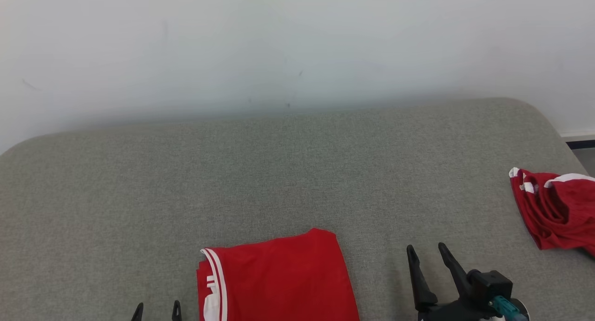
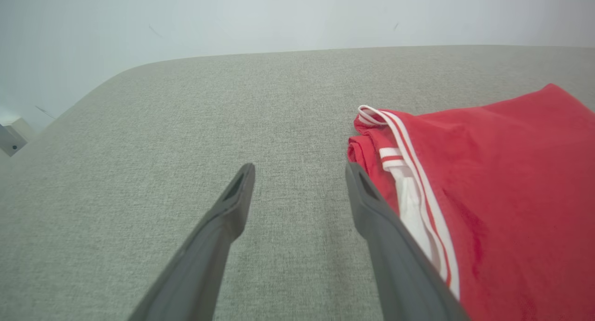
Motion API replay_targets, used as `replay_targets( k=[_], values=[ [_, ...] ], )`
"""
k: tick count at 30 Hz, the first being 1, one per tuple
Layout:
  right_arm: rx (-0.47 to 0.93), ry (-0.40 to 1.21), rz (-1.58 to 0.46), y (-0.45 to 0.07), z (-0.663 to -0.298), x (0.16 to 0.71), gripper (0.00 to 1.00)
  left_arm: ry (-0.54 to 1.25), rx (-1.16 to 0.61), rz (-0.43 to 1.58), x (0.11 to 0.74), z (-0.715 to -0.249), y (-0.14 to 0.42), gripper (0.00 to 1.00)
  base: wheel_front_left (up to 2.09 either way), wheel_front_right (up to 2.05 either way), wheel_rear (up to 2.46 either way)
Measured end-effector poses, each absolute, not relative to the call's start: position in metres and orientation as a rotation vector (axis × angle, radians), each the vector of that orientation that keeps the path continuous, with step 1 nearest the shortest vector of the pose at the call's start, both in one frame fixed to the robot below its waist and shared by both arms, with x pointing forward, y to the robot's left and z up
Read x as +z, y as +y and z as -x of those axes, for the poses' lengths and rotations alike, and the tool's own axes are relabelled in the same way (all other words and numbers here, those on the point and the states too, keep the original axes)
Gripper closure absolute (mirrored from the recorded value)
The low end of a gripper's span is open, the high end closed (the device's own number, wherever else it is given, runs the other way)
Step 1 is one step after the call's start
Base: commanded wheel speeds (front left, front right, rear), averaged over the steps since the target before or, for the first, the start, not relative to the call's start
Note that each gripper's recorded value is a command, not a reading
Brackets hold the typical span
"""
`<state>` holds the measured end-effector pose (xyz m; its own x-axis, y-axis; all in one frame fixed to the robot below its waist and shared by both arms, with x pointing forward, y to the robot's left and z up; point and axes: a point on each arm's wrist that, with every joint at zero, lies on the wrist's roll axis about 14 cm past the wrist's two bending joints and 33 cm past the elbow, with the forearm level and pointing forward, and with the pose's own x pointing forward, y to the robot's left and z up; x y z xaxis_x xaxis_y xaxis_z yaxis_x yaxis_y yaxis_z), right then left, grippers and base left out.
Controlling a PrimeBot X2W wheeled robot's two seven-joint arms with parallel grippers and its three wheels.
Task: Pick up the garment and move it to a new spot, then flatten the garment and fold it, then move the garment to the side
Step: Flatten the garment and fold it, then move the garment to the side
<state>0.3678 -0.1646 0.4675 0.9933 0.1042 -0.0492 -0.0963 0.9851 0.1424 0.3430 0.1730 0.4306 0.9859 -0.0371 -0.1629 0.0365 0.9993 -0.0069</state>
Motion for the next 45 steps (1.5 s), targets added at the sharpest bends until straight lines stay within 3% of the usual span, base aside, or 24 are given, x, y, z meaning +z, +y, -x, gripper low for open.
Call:
replay_targets(
  k=[34,45],
  values=[
    [0.107,0.075,-0.162,-0.159,-0.353,0.460,0.00,0.081,-0.013,0.009,0.455,-0.342,0.180,0.00,0.00,0.00,0.00],
    [0.171,0.110,-0.169,-0.137,-0.359,0.451,0.00,0.110,-0.010,0.020,0.446,-0.339,0.179,0.00,0.00,0.00,0.00]
  ],
)
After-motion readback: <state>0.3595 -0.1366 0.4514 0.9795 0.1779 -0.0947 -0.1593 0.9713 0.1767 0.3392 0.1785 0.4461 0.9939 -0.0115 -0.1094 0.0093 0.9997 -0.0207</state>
